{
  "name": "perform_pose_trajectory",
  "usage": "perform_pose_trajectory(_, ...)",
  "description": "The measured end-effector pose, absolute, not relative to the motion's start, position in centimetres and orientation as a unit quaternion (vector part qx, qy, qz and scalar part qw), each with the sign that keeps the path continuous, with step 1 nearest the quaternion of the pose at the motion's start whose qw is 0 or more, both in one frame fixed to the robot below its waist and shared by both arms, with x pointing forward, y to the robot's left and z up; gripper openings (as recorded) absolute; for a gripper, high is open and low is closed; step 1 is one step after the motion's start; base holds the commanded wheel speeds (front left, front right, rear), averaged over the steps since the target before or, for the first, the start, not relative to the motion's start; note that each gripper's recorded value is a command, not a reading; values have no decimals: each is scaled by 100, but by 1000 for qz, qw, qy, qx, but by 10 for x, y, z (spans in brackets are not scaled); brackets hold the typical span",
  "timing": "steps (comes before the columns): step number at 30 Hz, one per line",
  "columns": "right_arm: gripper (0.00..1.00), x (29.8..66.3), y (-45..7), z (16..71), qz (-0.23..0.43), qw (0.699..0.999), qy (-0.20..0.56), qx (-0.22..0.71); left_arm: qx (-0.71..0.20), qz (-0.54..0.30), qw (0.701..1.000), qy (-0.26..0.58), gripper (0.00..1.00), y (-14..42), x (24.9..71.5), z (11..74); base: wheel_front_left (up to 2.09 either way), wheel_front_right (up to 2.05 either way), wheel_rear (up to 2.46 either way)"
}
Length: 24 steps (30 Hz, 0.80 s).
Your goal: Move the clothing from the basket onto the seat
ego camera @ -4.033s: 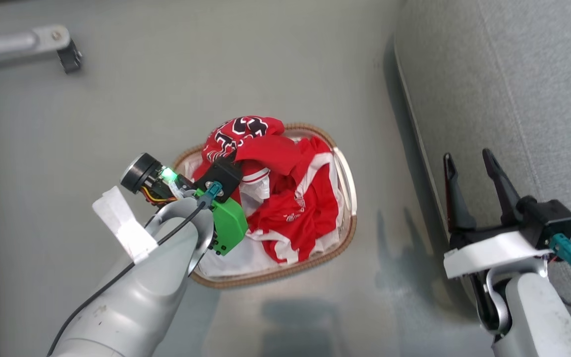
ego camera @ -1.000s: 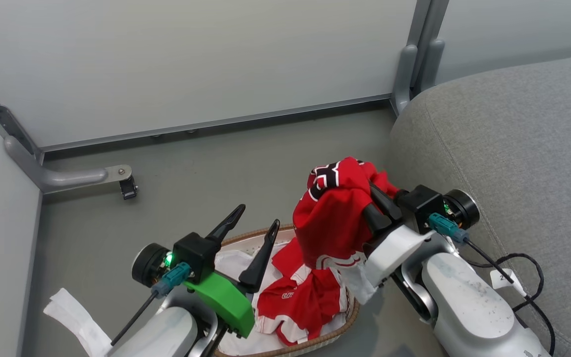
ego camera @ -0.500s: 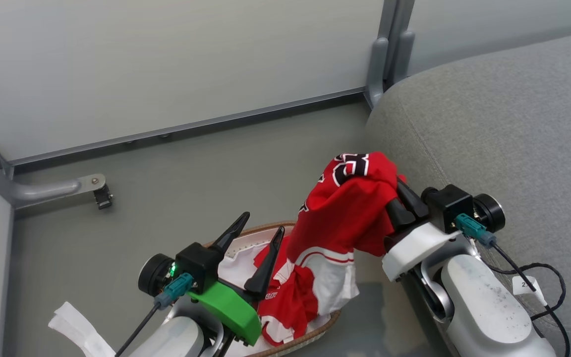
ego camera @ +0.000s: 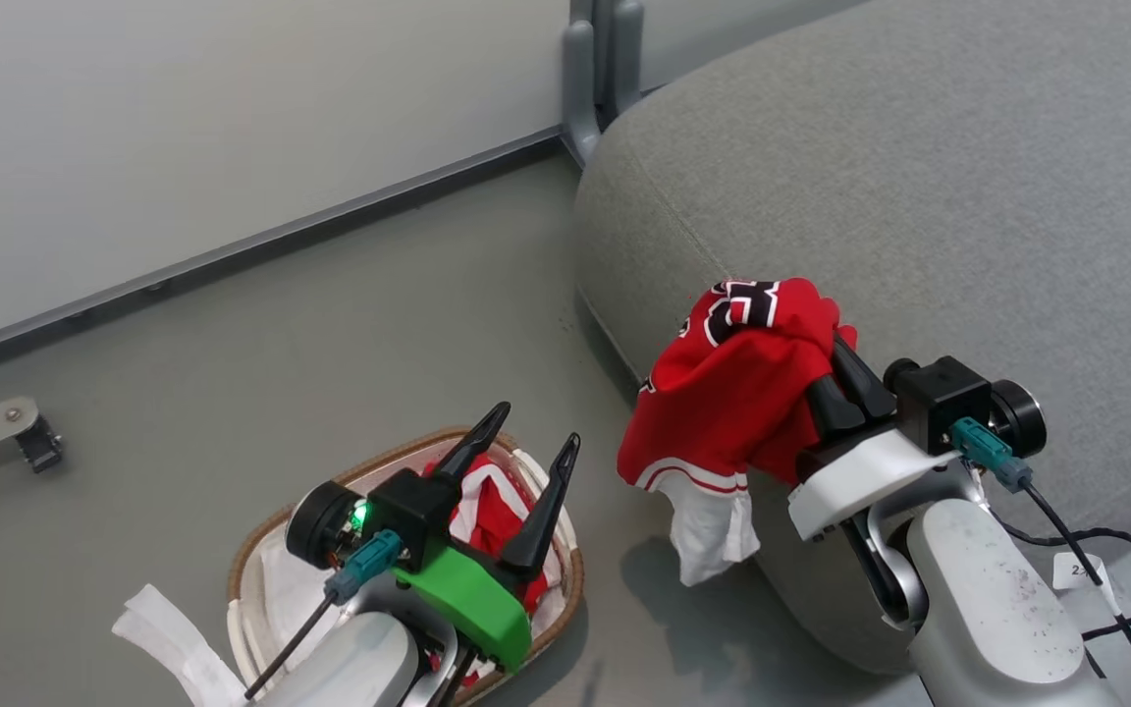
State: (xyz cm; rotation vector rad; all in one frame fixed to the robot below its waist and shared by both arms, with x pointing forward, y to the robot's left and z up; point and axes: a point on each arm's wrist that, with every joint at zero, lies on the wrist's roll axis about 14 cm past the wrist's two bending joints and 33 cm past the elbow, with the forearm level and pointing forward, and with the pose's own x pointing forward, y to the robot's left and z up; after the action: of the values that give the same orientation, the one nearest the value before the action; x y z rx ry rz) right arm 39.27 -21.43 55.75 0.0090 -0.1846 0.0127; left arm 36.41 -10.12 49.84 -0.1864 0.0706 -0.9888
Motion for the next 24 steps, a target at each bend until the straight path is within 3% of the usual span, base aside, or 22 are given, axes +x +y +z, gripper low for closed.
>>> perform_pose_trajectory(11,0,393,-244,547,-32,997,-69,-25,-94,-521,846,63,100,-134,365,473,0,0,0)
perform_pose_trajectory(24,0,473,-288,640,-19,977,-150,-152,-99,-489,864,75,100,-115,391,455,0,0,0)
